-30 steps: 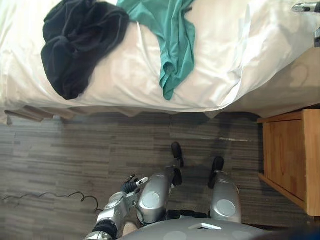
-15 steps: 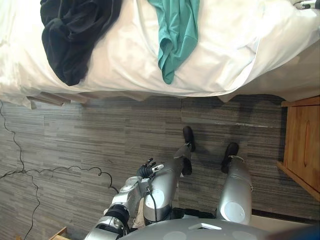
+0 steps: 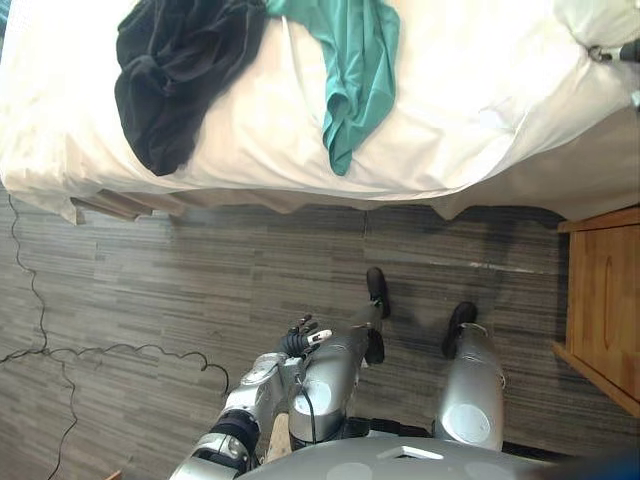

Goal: Tidy the bed and pick cloth on bed and put in laundry

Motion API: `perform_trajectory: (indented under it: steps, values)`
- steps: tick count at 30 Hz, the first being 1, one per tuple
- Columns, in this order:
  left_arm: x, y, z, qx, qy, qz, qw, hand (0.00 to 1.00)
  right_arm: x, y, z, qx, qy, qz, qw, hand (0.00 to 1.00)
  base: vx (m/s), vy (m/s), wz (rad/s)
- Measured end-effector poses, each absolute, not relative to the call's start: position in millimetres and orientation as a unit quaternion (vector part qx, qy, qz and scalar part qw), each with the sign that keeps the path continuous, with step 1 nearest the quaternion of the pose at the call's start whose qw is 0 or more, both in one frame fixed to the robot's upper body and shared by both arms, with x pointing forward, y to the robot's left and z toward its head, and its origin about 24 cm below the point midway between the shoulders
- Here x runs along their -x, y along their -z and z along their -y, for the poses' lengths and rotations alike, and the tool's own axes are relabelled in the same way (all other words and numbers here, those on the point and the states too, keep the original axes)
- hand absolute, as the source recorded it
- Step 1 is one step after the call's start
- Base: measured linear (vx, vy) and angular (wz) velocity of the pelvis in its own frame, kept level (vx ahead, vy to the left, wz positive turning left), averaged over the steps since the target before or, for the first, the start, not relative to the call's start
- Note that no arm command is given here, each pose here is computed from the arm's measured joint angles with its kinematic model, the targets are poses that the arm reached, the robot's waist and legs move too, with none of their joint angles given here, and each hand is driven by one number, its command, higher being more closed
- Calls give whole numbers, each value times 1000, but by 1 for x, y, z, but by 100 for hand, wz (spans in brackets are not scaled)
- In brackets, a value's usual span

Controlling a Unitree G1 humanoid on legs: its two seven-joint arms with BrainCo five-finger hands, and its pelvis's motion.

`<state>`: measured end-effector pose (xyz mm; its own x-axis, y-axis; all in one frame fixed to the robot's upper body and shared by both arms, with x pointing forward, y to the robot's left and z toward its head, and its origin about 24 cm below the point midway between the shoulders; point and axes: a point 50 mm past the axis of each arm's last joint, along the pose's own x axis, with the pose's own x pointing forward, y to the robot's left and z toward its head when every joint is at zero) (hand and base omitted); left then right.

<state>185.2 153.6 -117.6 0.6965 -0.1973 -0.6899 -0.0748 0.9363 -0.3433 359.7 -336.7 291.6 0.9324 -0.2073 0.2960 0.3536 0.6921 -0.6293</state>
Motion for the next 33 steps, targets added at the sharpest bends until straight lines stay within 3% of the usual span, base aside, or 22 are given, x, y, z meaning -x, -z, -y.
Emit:
perform_trajectory:
  steps: [1, 2, 7, 15, 20, 27, 28, 33]
  values:
    - [-181, 120, -157, 177, 25, -392, 903, 0, -358, -278, 339, 334, 158, 102, 924, 100, 56, -64, -21]
    - [-179, 120, -159, 174, 19, -393, 903, 0, -357, -271, 340, 319, 160, 103, 928, 0, 76, -85, -18]
    - [-168, 124, -173, 157, -7, -400, 903, 0, -340, -197, 348, 195, 191, 79, 959, 0, 66, -73, -25]
    - [-139, 137, -187, 145, -55, -440, 884, 0, -296, -114, 360, 75, 266, 30, 961, 0, 83, 11, -8]
    - [-120, 141, -201, 155, -92, -455, 872, 0, -231, -54, 392, 3, 390, -47, 920, 0, 38, 8, -10]
    - [-94, 153, -208, 137, -106, -503, 847, 0, -165, -36, 424, -9, 505, -74, 860, 0, -19, 10, -31]
    - [-92, 153, -208, 138, -107, -507, 844, 0, -162, -37, 425, -1, 508, -73, 858, 100, -81, 13, -3]
    - [-81, 156, -208, 145, -116, -519, 834, 0, -177, -63, 418, 26, 487, -29, 873, 100, -41, 19, 1]
